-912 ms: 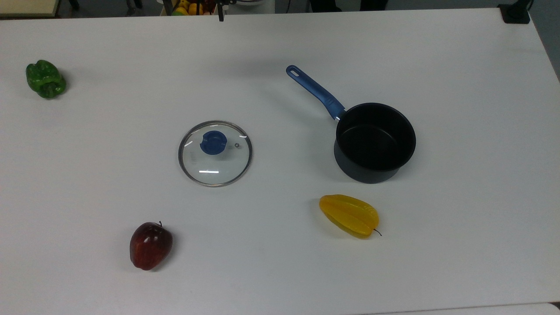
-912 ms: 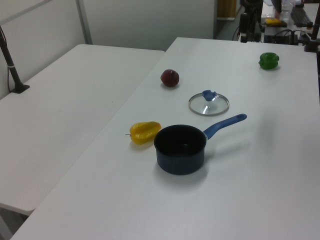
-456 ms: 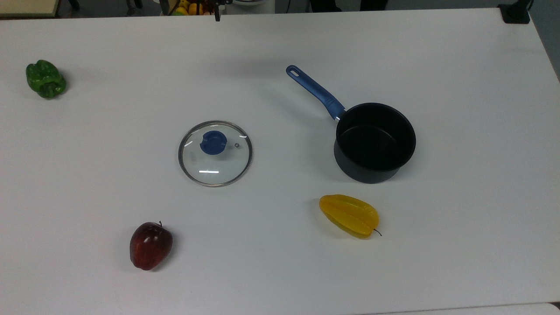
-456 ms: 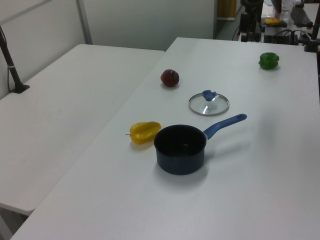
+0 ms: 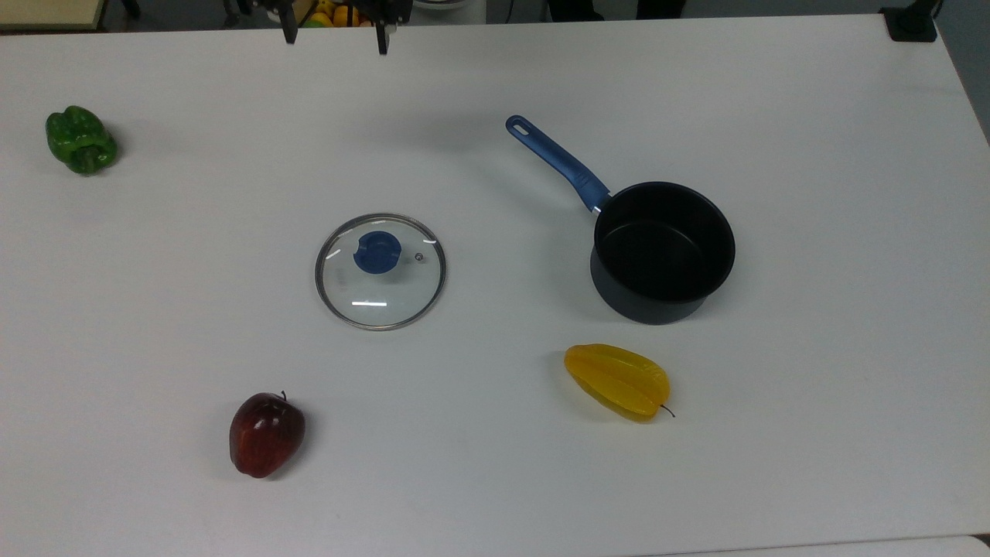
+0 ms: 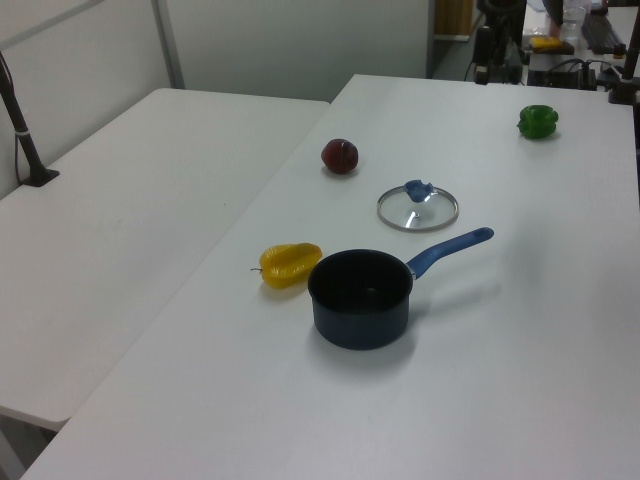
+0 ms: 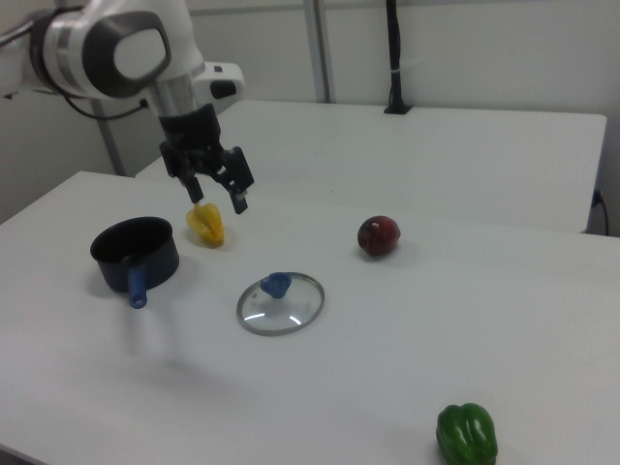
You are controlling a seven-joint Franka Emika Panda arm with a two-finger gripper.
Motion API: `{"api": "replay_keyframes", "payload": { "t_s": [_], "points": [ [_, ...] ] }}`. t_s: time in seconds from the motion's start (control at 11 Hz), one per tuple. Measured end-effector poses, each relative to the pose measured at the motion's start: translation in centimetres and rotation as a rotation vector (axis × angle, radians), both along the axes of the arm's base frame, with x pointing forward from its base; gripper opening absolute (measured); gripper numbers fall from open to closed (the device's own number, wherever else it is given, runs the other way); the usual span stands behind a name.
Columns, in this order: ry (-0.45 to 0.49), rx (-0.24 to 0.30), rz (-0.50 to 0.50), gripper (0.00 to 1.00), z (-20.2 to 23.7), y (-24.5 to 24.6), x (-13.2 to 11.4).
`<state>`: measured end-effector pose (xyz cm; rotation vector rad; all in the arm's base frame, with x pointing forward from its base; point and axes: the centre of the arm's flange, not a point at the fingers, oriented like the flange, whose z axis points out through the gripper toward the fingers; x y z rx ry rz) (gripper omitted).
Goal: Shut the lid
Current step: 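Move the gripper from rest toward the glass lid's blue knob, then lower the open gripper onto the blue knob and close on it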
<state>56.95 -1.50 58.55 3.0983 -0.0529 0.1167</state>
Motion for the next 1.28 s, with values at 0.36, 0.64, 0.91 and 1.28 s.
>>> {"api": "replay_keyframes", "payload": {
  "t_s": [0.36, 0.64, 0.91, 1.28],
  "points": [
    [-0.074, 0.003, 0.019, 1.00, -8.1, 0.5, 2.8],
    [-0.173, 0.008, 0.033, 1.00, -14.3, 0.9, 3.9],
    [-0.214, 0.014, 0.037, 1.00, -18.5, 1.2, 5.0],
    [-0.224, 0.022, 0.060, 1.00, -23.2, 2.5, 6.2]
  ]
}}
